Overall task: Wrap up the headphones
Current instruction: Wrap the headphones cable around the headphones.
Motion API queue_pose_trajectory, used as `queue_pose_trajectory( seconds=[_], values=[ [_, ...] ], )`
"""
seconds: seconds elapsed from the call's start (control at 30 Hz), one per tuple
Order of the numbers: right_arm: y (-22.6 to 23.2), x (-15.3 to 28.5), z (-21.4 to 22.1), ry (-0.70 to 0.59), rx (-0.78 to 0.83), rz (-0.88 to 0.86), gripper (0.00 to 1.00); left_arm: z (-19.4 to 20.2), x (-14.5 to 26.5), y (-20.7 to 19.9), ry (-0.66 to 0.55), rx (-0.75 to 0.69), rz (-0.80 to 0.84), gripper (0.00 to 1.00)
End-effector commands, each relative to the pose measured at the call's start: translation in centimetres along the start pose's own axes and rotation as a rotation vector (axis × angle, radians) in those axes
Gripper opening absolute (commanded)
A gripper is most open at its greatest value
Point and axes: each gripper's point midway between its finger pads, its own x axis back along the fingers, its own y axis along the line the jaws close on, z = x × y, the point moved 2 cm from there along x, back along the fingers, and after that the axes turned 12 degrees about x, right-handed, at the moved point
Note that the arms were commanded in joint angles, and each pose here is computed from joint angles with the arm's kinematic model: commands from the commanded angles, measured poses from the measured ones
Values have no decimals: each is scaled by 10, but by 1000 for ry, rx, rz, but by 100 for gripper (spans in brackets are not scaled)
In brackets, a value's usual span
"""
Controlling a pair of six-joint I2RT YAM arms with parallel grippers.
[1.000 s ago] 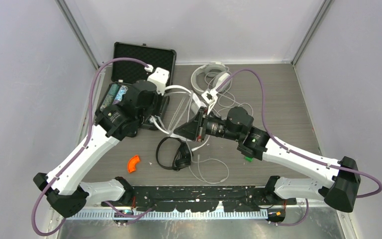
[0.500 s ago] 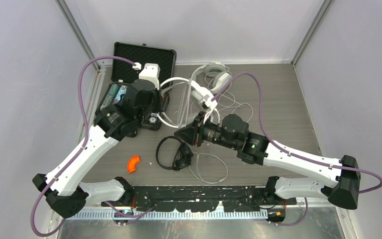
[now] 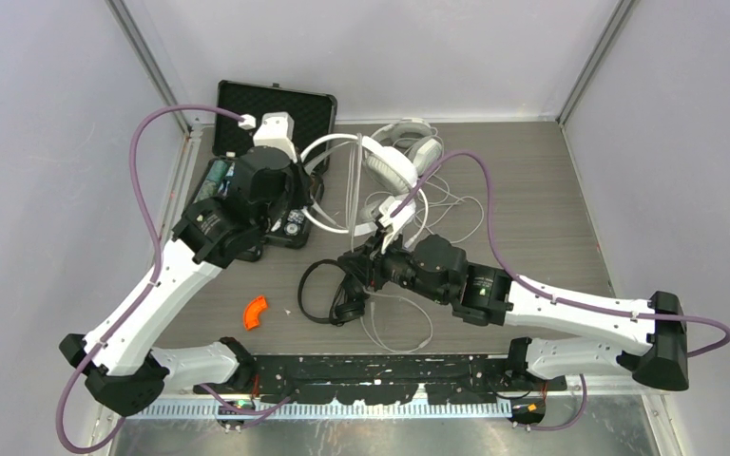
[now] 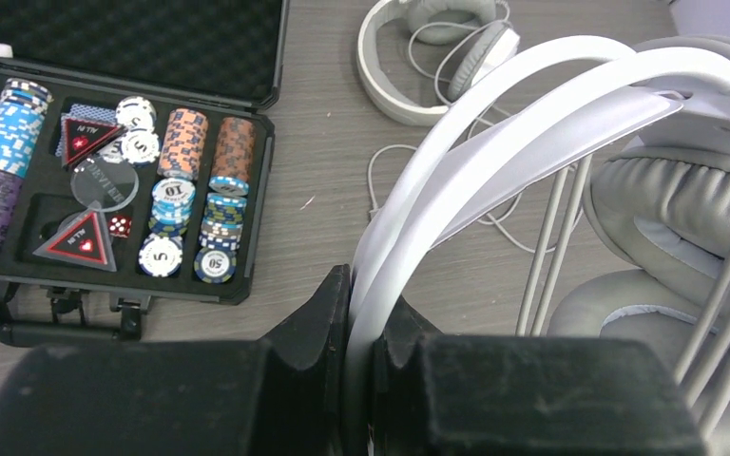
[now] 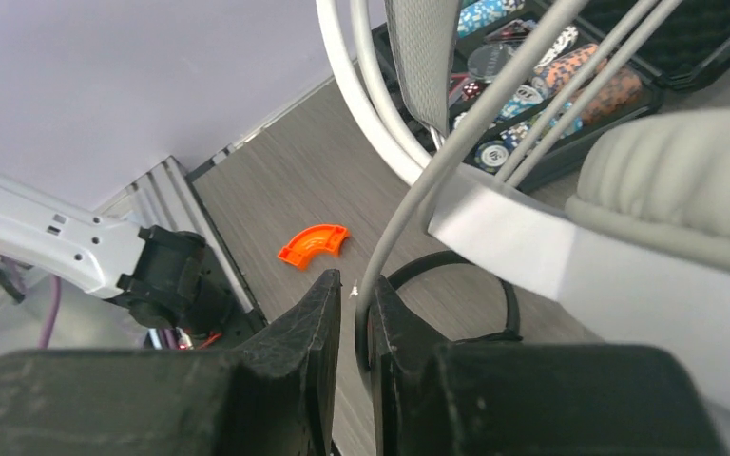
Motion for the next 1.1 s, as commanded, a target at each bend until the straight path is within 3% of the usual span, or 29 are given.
queue_pose_trajectory(
  seconds=[0.0,0.67,1.07],
  values=[
    [-9,5,-21,-67,62,70,22,-62,22,-35,-188,208,141,0],
    [-7,-1,43,-101,343,89,31,-87,37,-58,-212,279,236,0],
    [-24,-1,95,-83,398,140,34,-96,49,-69,-202,311,297,0]
  ],
)
